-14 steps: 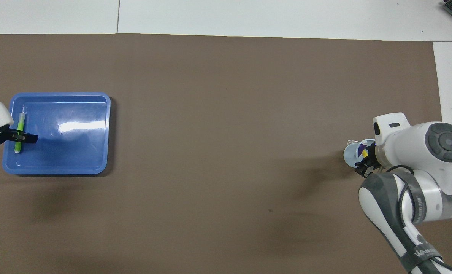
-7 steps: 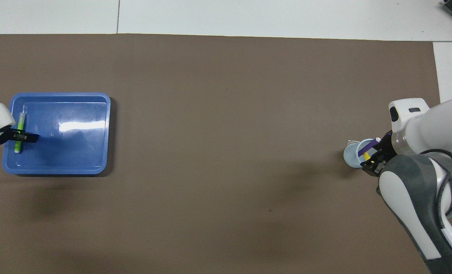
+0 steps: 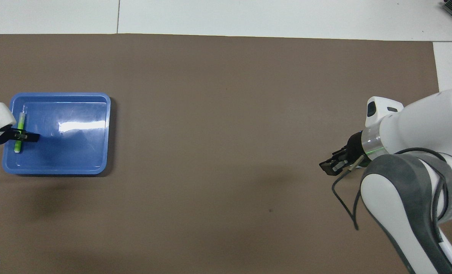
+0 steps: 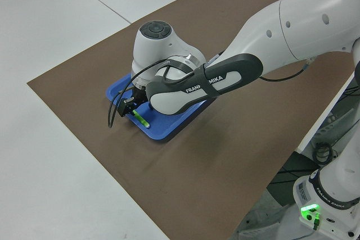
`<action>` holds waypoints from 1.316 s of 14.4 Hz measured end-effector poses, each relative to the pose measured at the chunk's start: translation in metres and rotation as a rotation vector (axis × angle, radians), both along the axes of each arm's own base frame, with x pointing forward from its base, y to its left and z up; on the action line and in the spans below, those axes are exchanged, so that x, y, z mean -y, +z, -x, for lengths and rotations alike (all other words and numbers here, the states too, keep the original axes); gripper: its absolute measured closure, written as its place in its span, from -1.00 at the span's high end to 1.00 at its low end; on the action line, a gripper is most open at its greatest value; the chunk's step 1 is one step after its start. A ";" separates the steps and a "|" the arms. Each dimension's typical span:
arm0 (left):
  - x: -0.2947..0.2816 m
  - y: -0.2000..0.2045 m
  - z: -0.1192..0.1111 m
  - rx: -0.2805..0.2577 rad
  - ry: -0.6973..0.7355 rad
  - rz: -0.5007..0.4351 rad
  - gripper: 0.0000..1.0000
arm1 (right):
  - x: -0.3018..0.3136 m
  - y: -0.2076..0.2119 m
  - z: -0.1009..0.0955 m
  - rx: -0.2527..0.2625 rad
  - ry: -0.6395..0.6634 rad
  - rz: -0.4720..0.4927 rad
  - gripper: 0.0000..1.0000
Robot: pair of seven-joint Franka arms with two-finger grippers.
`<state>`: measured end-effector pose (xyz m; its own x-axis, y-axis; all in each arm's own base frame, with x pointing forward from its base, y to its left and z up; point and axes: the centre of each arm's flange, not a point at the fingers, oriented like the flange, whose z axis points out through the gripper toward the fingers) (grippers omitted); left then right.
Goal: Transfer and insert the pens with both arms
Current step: 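Open the right gripper and draw it back from the cup, then move the right gripper toward the tray while the left gripper lifts green pen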
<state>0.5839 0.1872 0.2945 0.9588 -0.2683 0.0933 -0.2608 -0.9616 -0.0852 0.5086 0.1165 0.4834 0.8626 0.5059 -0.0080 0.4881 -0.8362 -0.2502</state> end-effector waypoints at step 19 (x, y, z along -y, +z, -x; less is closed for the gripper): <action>0.019 -0.002 -0.005 -0.010 0.183 0.063 0.49 | -0.230 -0.018 0.031 -0.176 -1.001 -0.449 0.21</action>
